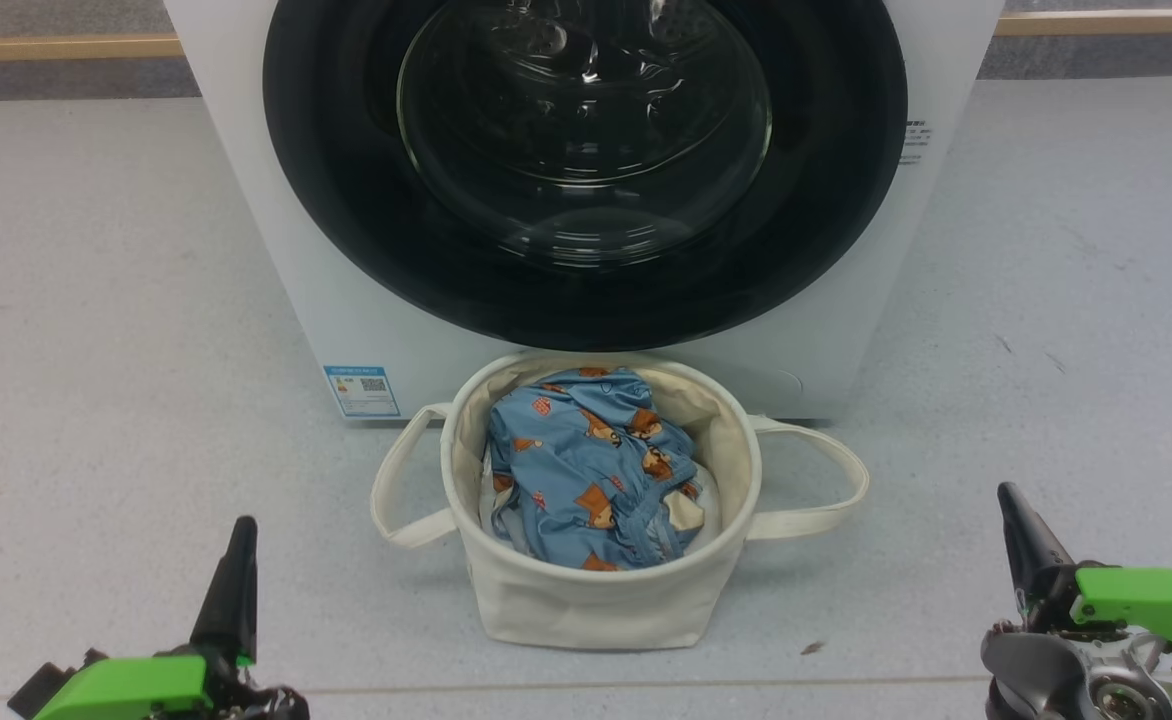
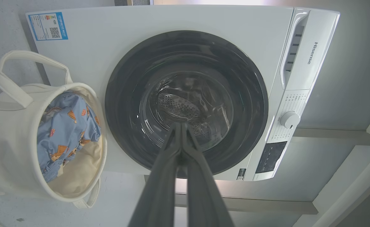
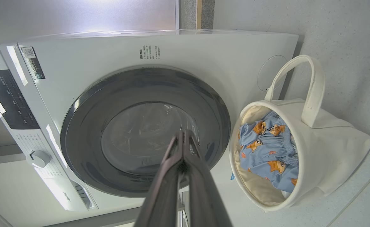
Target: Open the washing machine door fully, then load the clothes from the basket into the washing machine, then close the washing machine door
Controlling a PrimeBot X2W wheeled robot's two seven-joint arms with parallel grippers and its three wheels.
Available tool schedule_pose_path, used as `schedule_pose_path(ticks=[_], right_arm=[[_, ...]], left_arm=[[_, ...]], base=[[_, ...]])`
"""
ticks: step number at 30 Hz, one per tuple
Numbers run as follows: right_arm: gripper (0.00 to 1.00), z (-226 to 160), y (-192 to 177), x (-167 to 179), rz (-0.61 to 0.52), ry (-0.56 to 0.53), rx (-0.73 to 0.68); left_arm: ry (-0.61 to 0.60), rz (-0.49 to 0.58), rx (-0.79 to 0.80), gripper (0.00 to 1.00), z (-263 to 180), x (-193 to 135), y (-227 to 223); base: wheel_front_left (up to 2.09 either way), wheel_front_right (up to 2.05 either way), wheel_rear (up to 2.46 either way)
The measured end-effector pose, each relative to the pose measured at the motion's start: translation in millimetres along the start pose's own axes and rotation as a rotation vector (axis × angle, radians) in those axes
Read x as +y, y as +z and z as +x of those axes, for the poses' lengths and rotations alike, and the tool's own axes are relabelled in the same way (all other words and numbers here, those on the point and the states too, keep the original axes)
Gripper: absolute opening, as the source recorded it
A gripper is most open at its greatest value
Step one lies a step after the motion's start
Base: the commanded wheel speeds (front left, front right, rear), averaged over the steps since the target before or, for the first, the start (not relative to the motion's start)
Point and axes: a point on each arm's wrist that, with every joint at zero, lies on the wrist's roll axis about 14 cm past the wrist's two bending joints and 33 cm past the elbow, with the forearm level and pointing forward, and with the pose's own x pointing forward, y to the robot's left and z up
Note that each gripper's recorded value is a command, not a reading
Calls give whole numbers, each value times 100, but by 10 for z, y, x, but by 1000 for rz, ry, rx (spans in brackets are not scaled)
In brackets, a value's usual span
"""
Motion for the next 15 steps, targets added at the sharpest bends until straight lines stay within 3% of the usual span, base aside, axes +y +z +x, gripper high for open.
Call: schedule_pose_path(ticks=[15], right_arm=[[0, 0, 0, 0, 0, 0, 0]], left_arm=[[0, 0, 0, 0, 0, 0, 1]], base=[[0, 0, 0]])
